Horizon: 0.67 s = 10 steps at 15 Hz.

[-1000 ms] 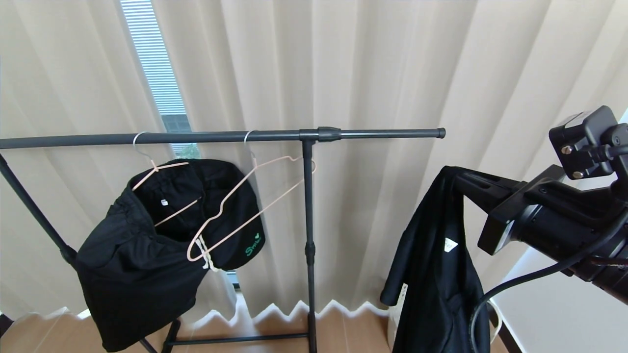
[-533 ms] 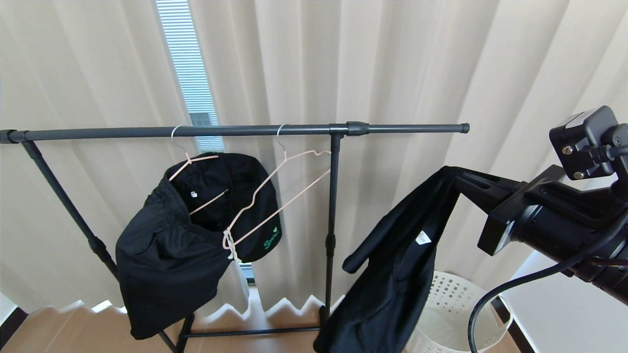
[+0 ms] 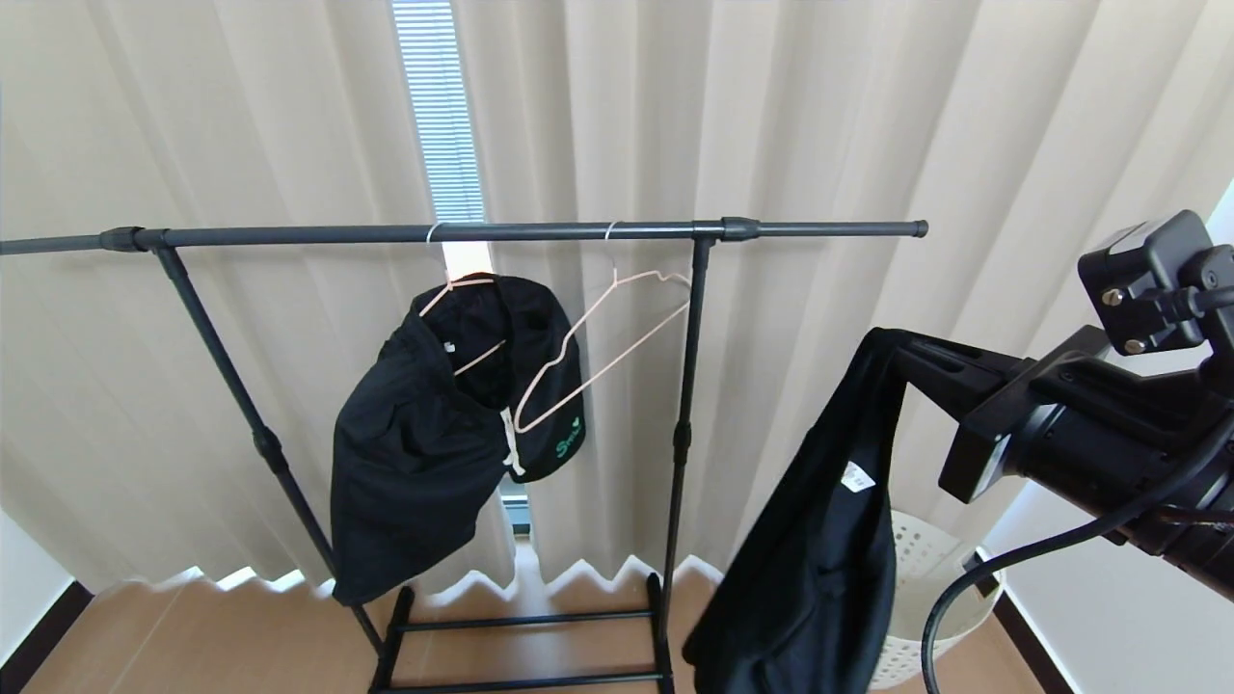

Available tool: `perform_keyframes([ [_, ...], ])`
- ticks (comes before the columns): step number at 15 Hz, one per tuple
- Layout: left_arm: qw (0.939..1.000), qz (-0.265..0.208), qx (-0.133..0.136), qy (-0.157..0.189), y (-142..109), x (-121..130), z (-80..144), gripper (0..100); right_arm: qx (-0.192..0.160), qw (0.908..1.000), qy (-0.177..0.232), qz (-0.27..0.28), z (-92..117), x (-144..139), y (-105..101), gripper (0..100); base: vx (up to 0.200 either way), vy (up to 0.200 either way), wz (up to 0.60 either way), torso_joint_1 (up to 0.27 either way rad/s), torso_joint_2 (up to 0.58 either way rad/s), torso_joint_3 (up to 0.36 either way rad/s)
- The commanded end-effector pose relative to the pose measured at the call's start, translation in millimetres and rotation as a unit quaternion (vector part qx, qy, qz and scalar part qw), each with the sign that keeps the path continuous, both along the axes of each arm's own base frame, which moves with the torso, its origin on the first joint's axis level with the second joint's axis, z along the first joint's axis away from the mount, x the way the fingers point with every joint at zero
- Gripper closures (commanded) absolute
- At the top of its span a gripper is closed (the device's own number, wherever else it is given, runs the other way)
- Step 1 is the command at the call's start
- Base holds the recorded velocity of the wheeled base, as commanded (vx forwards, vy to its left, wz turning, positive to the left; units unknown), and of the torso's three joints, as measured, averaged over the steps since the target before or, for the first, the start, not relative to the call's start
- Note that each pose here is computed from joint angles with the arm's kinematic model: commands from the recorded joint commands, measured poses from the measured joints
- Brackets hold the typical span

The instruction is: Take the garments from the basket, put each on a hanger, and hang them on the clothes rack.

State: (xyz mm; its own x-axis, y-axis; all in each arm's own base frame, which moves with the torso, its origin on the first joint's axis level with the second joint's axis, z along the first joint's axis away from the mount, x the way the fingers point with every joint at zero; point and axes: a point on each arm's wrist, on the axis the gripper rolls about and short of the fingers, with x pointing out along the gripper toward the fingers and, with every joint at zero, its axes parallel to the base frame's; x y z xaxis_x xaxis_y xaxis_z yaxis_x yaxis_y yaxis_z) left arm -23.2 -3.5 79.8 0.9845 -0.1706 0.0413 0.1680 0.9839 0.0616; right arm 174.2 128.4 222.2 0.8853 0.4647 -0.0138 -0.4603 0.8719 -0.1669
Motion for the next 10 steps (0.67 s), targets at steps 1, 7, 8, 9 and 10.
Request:
perform_keyframes([
  [1,1.0,0.0,0.0,-0.001,0.0,0.0,0.1,0,-0.001,1.0,0.002,0.001,-1.0,0.3,0.4,100,0.0,0.2,0.0,0.017,0.01,-0.002],
  [7,1.0,0.001,-0.001,0.0,0.0,0.0,0.1,0,-0.002,1.0,0.003,0.001,-1.8,0.1,0.3,100,-0.1,0.1,0.0,0.008,0.0,-0.002],
  [8,1.0,0.001,-0.001,0.0,0.0,0.0,0.1,0,-0.003,1.0,0.004,0.001,-2.5,0.6,0.7,100,-0.2,0.0,0.0,0.007,0.0,-0.002],
  [9,1.0,0.001,-0.001,0.0,0.0,0.0,0.1,0,-0.004,1.0,0.005,0.001,-3.3,1.4,1.3,100,-0.2,0.0,0.0,0.017,0.01,-0.002],
  [10,1.0,0.001,-0.001,0.0,0.0,0.0,0.1,0,-0.005,1.0,0.007,0.001,-3.8,1.7,1.5,100,-0.2,0.0,0.0,0.002,0.0,0.007],
])
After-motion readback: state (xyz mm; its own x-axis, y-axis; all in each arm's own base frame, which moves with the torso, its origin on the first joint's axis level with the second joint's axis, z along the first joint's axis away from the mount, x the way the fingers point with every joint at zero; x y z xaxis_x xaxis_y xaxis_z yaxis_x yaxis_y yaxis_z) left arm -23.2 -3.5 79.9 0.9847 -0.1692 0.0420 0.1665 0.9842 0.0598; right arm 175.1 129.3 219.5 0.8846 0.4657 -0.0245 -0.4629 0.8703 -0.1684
